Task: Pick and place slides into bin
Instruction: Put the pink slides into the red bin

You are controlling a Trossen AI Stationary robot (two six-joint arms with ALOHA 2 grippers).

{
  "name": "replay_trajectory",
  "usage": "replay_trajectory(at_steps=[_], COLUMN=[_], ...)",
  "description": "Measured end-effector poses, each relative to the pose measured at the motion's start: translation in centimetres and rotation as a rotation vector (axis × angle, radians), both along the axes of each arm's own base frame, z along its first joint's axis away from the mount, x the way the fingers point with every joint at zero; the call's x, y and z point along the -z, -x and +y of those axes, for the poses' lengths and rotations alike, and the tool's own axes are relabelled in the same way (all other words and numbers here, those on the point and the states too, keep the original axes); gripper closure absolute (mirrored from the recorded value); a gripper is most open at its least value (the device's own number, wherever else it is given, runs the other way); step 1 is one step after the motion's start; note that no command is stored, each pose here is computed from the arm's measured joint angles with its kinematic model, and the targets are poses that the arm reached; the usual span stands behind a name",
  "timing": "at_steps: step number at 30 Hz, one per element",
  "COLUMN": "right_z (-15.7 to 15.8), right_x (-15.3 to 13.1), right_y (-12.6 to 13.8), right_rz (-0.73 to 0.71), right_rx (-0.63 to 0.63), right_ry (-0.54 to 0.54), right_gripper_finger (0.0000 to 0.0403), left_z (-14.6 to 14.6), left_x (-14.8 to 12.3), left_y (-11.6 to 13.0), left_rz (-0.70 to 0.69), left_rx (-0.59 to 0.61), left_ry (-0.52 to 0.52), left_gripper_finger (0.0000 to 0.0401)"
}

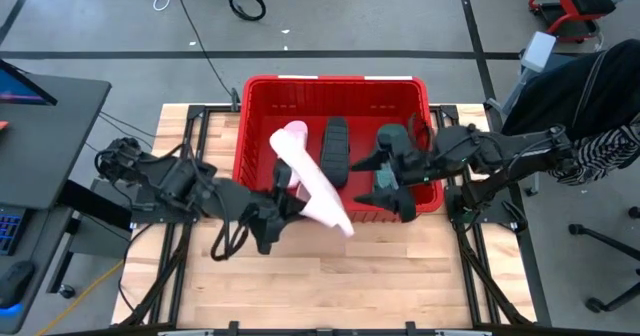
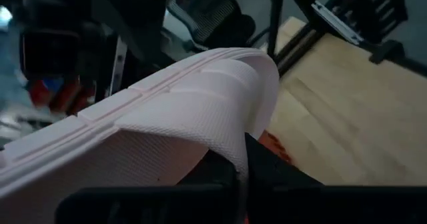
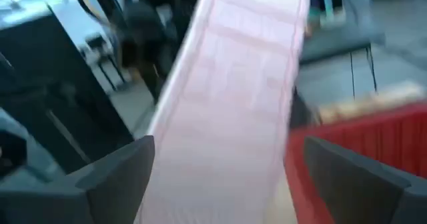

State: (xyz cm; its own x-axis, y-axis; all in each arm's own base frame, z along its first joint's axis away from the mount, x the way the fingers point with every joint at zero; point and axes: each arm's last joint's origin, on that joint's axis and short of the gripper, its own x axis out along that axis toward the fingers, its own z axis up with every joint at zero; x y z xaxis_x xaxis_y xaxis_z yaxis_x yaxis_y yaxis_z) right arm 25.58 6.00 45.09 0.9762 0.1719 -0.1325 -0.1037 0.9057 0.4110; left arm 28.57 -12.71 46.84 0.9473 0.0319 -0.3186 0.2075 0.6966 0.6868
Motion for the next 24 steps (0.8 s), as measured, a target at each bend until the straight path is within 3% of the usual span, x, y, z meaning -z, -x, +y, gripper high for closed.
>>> replay_trajectory(at_steps=[7,11,15,18,24], right_z=[-1.3,-2.4,-2.7,-2.9,-3.1], right_x=[-1.8,-1.7,-1.5,-1.3,0.2], right_y=[-0.4,-0.7,-1.0,-1.3,-1.9], right_rz=[-0.194,-0.193,-0.206,-0.201,-0.074], right_rx=[0.007,0.013,0.018,0.020,0.041], right_ry=[0.022,0.044,0.178,0.218,0.271], right_gripper_finger=[0.0004,0.0003,0.0004,0.0003,0.0004], left_z=[0.9,1.2,1.9,2.3,3.2], left_x=[-0.1,1.5,2.8,3.8,4.6], left_y=[-0.7,-2.0,-3.2,-4.2,-5.4], left_rz=[0.001,0.094,0.175,0.232,0.283], left_rx=[0.080,0.122,0.139,0.157,0.123], left_ry=[-0.246,-0.399,-0.528,-0.618,-0.759], left_gripper_finger=[0.0383,0.0390,0.0385,0.0379,0.0390])
